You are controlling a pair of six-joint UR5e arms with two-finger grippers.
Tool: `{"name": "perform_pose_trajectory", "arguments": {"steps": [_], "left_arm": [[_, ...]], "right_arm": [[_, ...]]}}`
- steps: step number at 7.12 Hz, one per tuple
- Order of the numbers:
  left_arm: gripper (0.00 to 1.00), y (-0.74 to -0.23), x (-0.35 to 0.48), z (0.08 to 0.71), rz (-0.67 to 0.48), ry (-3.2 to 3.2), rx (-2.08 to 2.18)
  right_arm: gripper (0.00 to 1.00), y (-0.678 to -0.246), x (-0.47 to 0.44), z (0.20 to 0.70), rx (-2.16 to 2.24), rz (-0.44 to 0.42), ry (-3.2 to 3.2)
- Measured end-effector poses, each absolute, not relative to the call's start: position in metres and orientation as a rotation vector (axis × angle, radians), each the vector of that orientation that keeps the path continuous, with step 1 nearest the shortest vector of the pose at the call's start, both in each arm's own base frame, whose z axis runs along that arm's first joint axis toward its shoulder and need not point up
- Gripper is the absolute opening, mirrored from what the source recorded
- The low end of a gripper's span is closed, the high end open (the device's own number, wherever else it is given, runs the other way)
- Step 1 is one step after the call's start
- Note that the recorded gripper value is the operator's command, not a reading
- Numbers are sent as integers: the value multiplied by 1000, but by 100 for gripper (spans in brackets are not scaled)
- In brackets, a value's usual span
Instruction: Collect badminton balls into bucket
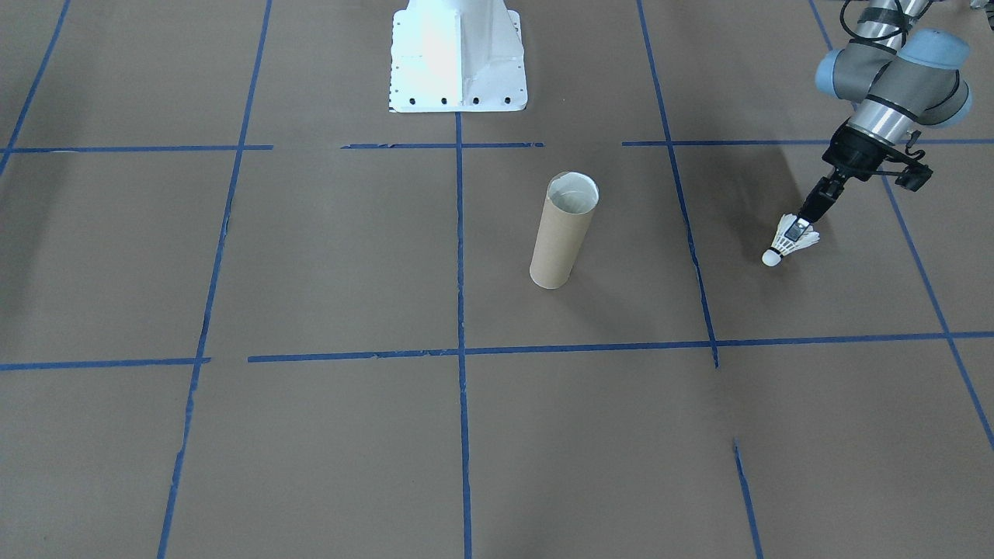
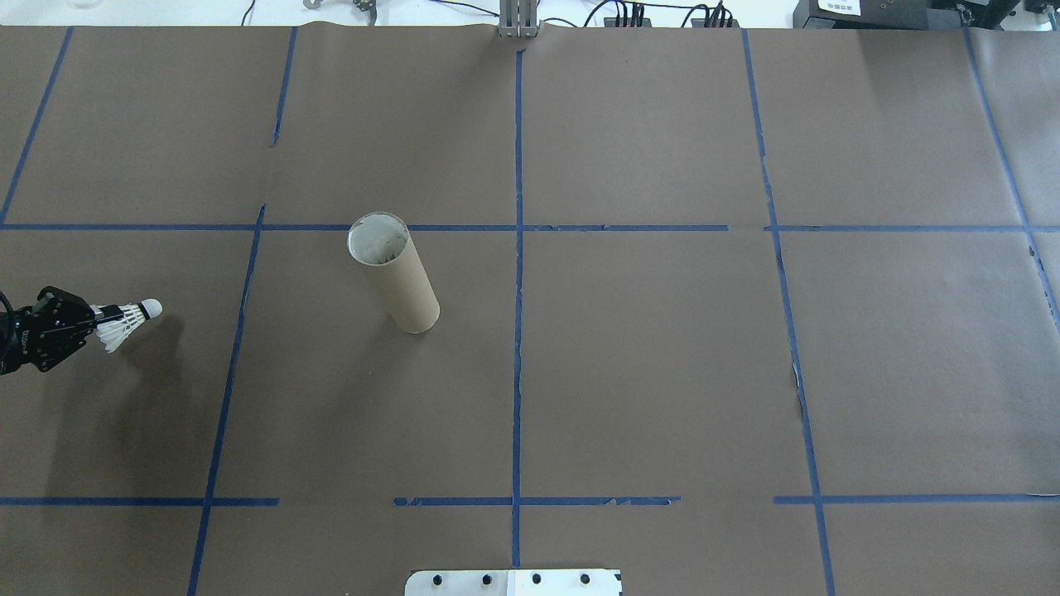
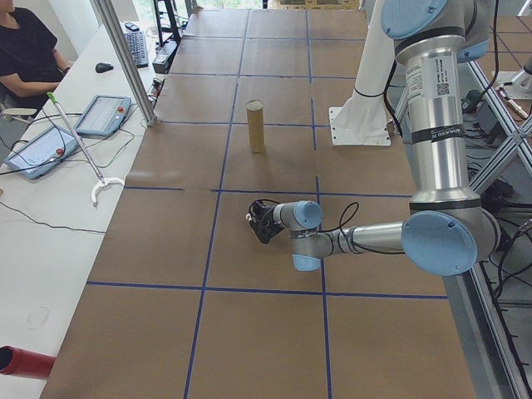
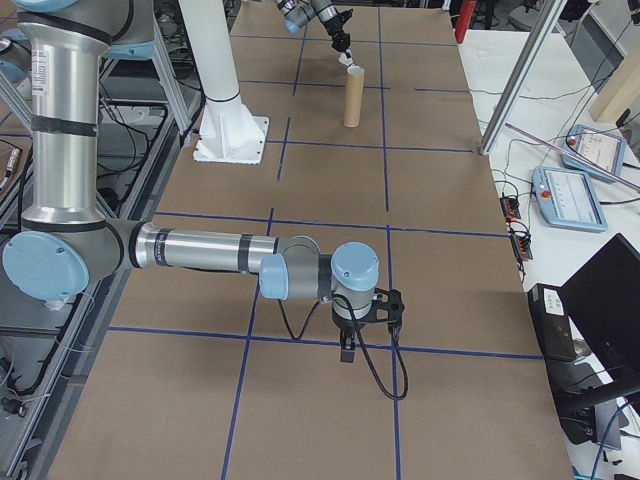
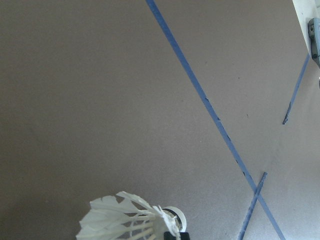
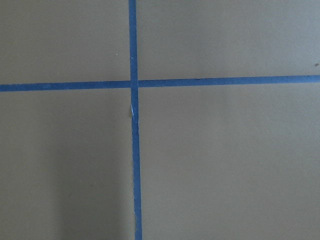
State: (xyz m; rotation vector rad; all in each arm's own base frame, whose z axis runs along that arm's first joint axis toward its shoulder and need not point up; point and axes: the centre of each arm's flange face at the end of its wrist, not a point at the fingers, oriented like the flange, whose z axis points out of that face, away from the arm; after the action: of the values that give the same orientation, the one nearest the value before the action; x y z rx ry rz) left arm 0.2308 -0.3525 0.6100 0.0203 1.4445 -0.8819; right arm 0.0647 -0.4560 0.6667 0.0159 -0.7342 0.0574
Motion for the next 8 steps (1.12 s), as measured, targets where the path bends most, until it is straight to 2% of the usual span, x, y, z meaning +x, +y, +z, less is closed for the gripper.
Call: {"name": "perform_pose_trajectory", "arguments": {"steps": [2, 4, 8], "left_arm": [[0, -343, 217, 576, -803, 1476, -58], [0, -357, 188, 517, -743, 1458, -79], [0, -368, 154, 403, -538, 1348, 118]], "right_arm": [[100, -456, 65, 667, 16, 58, -733], [100, -456, 65, 667, 16, 58, -733], [100, -456, 65, 667, 15, 58, -733]]}}
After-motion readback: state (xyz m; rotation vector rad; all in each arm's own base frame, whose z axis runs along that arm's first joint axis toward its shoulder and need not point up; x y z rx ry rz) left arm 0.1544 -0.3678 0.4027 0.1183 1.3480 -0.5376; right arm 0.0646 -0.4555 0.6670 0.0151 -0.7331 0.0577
